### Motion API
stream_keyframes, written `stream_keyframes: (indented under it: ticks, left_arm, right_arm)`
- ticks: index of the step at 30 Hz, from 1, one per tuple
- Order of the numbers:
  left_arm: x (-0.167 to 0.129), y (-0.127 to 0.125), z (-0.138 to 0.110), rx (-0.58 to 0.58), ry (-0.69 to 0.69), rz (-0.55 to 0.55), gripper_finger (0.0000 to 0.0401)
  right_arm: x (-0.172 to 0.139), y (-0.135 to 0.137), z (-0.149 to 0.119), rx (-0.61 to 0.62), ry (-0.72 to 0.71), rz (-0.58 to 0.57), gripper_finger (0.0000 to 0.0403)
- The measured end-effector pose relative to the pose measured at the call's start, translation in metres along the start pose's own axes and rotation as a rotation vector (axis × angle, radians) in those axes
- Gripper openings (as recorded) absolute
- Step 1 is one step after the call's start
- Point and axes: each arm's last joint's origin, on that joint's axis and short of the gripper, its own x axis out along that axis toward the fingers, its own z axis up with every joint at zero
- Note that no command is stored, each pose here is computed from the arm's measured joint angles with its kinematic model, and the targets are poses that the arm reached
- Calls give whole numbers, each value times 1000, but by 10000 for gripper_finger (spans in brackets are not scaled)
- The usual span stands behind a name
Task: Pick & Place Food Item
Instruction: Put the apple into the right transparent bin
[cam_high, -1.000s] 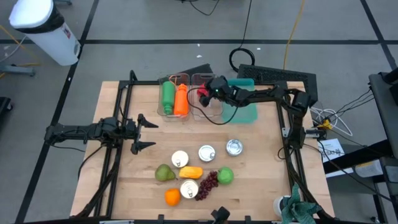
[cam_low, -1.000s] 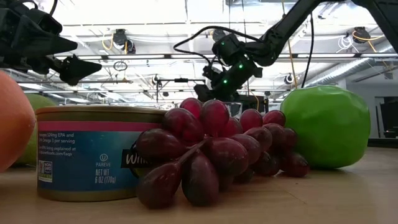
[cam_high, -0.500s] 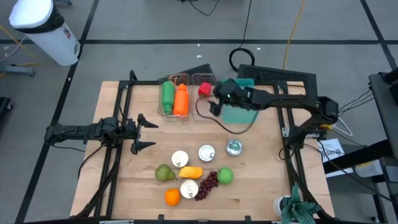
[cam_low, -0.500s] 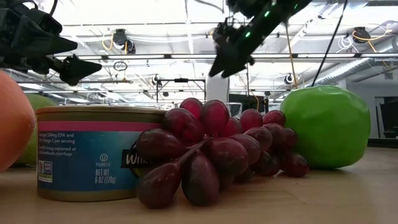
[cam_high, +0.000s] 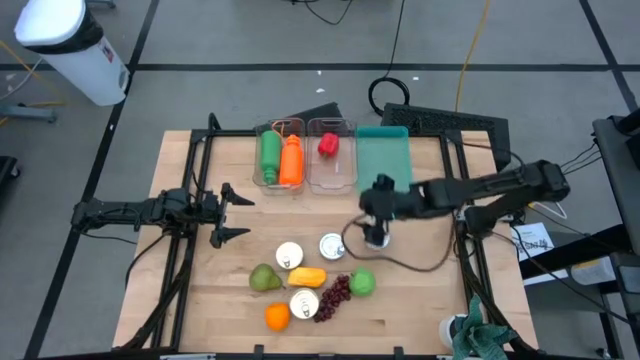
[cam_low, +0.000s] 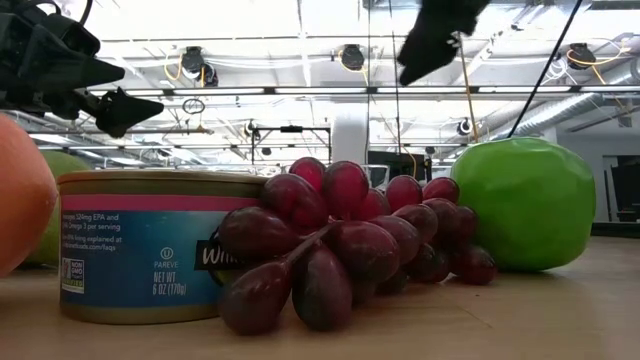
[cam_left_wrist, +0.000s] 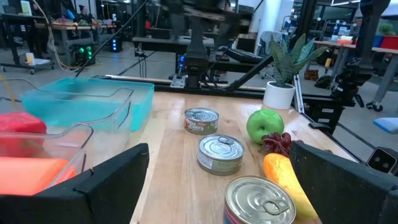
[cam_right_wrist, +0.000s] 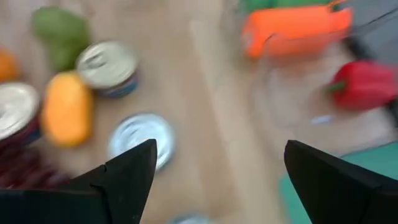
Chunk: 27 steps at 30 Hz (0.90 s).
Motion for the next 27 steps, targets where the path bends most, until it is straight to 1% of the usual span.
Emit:
stream_keyframes:
  ticks: [4, 7, 11, 14, 17, 20, 22, 25, 27]
  left_arm:
    - [0, 0, 0, 0, 0, 0, 399]
    - [0, 0, 0, 0, 0, 0, 399]
    - [0, 0, 0, 0, 0, 0, 399]
    - [0, 0, 0, 0, 0, 0, 399]
    - [0, 0, 0, 0, 0, 0, 399]
    - [0, 0, 0, 0, 0, 0, 399]
    - [0, 0, 0, 0, 0, 0, 399]
    - [0, 0, 0, 0, 0, 0, 399]
    - [0, 0, 0, 0, 0, 0, 399]
  right_arm:
    - [-13, 32, -17, 26, 72, 71, 334]
    - [-21, 57, -32, 7, 111, 122, 334]
    - [-22, 89, -58, -28, 124, 205, 334]
    - [-19, 109, -77, -38, 70, 255, 334]
    - [-13, 118, -98, -79, 21, 255, 334]
    - [-8, 120, -114, -99, -22, 239, 334]
    - [-5, 121, -121, -97, -49, 233, 334]
    - [3, 126, -125, -66, -93, 260, 334]
    - [11, 131, -128, -75, -86, 256, 334]
